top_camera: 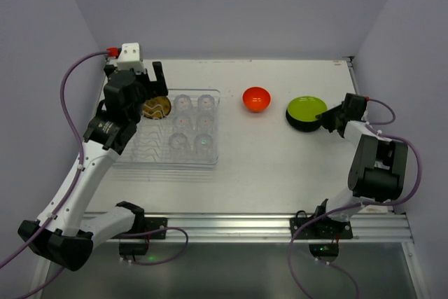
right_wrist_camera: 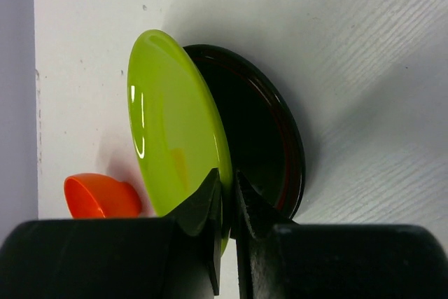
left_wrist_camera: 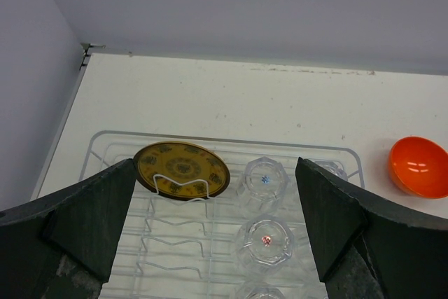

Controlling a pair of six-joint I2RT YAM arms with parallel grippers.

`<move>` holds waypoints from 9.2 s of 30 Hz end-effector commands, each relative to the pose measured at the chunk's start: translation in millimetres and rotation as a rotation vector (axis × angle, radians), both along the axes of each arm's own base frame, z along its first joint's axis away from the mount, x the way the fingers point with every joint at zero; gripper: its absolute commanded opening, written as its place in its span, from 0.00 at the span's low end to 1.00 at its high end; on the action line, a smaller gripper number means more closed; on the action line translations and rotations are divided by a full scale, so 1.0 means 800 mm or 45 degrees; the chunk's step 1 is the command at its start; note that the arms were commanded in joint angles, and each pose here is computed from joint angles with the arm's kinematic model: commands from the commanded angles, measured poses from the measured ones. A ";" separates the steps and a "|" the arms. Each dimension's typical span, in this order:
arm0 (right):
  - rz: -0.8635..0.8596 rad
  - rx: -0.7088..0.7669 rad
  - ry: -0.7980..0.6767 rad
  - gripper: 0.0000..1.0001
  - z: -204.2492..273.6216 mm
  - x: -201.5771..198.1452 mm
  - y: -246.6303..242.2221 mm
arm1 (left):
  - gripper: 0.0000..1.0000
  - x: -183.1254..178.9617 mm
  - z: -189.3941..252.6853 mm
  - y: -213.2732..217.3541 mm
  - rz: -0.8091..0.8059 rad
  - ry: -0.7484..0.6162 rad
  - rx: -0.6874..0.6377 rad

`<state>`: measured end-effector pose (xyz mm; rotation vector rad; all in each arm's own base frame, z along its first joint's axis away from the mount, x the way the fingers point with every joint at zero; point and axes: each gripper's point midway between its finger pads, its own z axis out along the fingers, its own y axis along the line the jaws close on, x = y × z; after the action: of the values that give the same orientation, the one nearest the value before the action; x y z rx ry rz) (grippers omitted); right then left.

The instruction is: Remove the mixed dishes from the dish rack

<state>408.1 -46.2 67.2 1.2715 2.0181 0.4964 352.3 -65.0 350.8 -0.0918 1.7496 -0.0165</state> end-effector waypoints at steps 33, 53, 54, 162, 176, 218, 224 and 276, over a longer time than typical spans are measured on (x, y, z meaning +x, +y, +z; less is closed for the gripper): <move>0.161 -0.123 -0.015 0.99 0.076 -0.032 0.024 | 1.00 0.013 -0.054 0.011 0.381 0.235 -0.445; 0.853 0.097 -0.668 0.99 0.174 -0.197 0.173 | 0.98 0.127 -0.220 0.062 0.826 0.511 -1.304; 0.868 0.106 -0.660 0.99 0.170 -0.200 0.175 | 0.97 0.130 -0.225 0.062 0.847 0.523 -1.306; 1.490 -0.029 -0.448 0.00 0.179 -0.240 0.299 | 0.00 -0.244 -0.161 -0.345 -1.016 -0.399 1.827; 0.457 0.065 -0.450 0.00 0.137 -0.143 0.114 | 1.00 -0.147 0.003 -0.213 -0.401 -0.270 1.196; 0.139 -0.166 0.040 0.28 0.019 -0.006 0.005 | 1.00 -0.114 -0.116 0.030 0.267 0.163 0.324; 0.211 -0.219 0.078 0.43 0.022 -0.006 0.019 | 1.00 -0.114 -0.119 0.028 0.244 0.174 0.332; 1.146 -0.143 -0.719 0.99 0.198 -0.265 0.214 | 0.96 0.093 -0.251 -0.083 -0.224 0.938 0.108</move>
<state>201.5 118.9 222.2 0.0747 1.9690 0.9437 419.4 -135.2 132.1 0.1180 2.5146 -0.0198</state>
